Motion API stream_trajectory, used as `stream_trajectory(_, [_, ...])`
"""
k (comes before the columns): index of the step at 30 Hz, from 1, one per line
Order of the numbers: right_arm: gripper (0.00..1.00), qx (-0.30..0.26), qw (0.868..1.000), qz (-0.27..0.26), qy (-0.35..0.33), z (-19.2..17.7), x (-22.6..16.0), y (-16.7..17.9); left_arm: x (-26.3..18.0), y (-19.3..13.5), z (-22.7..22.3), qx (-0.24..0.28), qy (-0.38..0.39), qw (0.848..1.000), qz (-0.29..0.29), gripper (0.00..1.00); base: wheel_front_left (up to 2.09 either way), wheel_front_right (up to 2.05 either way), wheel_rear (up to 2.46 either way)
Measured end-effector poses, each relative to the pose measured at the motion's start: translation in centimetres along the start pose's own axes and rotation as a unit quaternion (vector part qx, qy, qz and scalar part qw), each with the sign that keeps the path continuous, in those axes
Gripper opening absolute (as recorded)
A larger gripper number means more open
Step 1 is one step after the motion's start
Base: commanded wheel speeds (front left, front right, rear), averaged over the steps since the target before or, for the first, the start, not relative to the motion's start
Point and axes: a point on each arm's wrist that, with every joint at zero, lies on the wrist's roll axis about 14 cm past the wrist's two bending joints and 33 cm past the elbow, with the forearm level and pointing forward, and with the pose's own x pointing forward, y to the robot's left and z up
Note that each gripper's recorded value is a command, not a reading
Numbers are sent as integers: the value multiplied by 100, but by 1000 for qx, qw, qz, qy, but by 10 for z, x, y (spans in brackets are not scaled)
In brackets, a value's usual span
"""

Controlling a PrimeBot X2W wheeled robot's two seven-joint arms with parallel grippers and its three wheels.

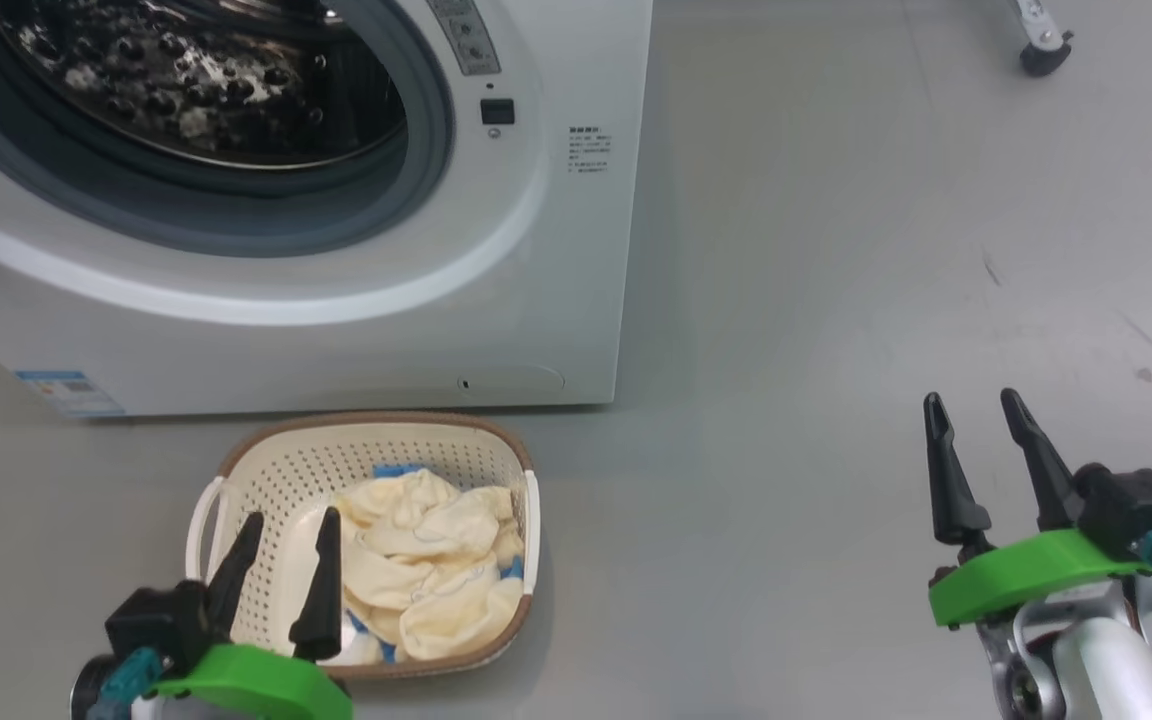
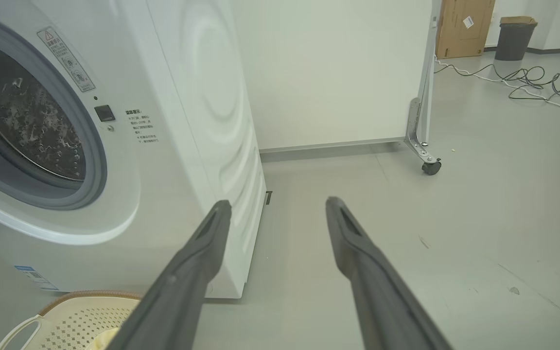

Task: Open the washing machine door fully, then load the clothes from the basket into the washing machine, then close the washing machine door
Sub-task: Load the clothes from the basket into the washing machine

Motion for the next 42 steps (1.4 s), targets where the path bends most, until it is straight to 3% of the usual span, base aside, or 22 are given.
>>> stream_trajectory(7, [100, -6, 999, -1, 34, -26, 25, -6, 41, 2, -46, 27, 78, 996, -41, 100, 0, 0, 0])
stream_trajectory(15, [100, -30, 997, 3, 65, -59, 61, -19, 94, 9, -111, 45, 172, 980, -85, 100, 0, 0, 0])
stream_trajectory(21, [100, -36, 994, 1, 103, -97, 76, -27, 117, 24, -174, 97, 257, 956, -105, 100, 0, 0, 0])
stream_trajectory(26, [100, -41, 990, -4, 132, -127, 82, -35, 122, 35, -230, 137, 337, 923, -128, 100, 0, 0, 0])
stream_trajectory(42, [100, -50, 983, -19, 175, -169, 85, -53, 142, 30, -300, 210, 408, 865, -202, 100, 0, 0, 0])
